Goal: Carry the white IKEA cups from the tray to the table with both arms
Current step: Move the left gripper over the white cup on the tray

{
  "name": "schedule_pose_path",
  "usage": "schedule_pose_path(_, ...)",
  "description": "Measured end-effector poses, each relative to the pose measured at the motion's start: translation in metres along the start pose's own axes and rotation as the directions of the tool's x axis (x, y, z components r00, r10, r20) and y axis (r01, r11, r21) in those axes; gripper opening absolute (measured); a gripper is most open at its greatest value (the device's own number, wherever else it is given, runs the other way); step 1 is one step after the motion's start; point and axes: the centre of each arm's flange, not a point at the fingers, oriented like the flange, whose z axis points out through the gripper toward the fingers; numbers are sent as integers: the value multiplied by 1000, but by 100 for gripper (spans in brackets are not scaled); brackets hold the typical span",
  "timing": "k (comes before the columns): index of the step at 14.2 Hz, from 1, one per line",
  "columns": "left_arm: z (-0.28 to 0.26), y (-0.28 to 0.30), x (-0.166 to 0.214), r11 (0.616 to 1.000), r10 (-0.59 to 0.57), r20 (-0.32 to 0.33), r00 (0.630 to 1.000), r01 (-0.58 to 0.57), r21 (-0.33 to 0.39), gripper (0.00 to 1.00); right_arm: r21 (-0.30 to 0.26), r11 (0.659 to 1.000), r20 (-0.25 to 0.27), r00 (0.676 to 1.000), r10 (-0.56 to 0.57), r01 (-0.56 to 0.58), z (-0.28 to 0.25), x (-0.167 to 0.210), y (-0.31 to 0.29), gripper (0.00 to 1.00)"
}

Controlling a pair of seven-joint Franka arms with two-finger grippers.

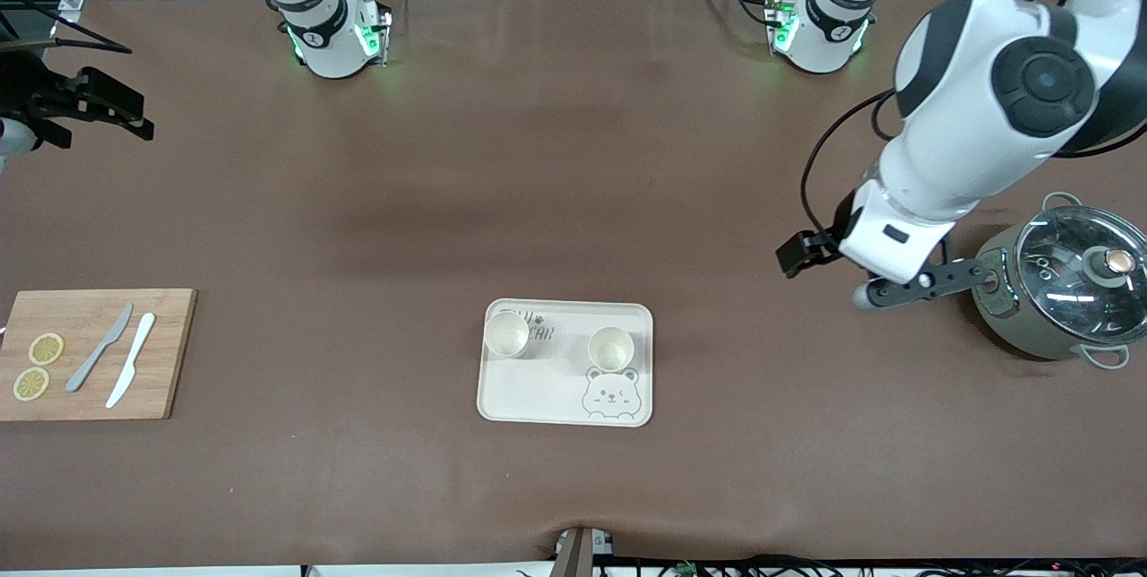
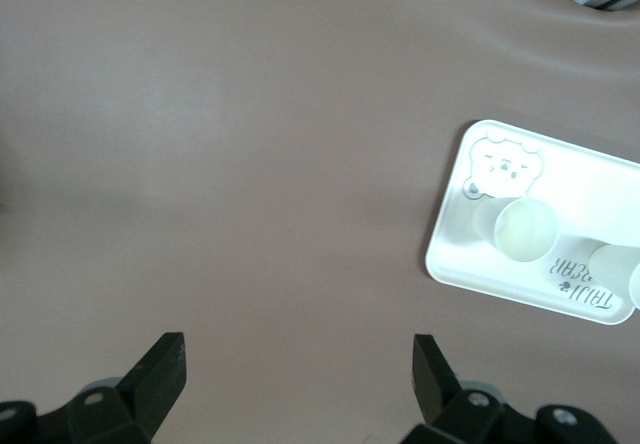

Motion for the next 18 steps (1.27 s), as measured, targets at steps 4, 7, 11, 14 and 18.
schedule_pose_path(4, 21, 23, -2, 1000, 22, -4, 1000, -22, -7, 100, -1, 1000, 11, 1000, 3, -3, 5, 4, 2, 100)
schedule_pose_path(7, 38, 46, -8, 1000, 10, -13, 1000, -10, -18, 100, -1, 1000, 17, 1000, 14, -14, 9, 6, 8, 100)
schedule_pose_path(11, 73, 75, -10, 999, -6, -33, 999, 5, -42, 100, 0, 1000, 29, 999, 17, -17, 15, 10, 10, 100)
schedule_pose_path(14, 114, 96, -11, 998, -1, -42, 999, -2, -56, 100, 0, 1000, 31, 999, 17, -18, 16, 11, 10, 100)
schedule_pose_path(18, 164, 119, -19, 998, 9, -39, 999, -11, -63, 100, 1, 1000, 42, 999, 18, -18, 22, 15, 11, 100)
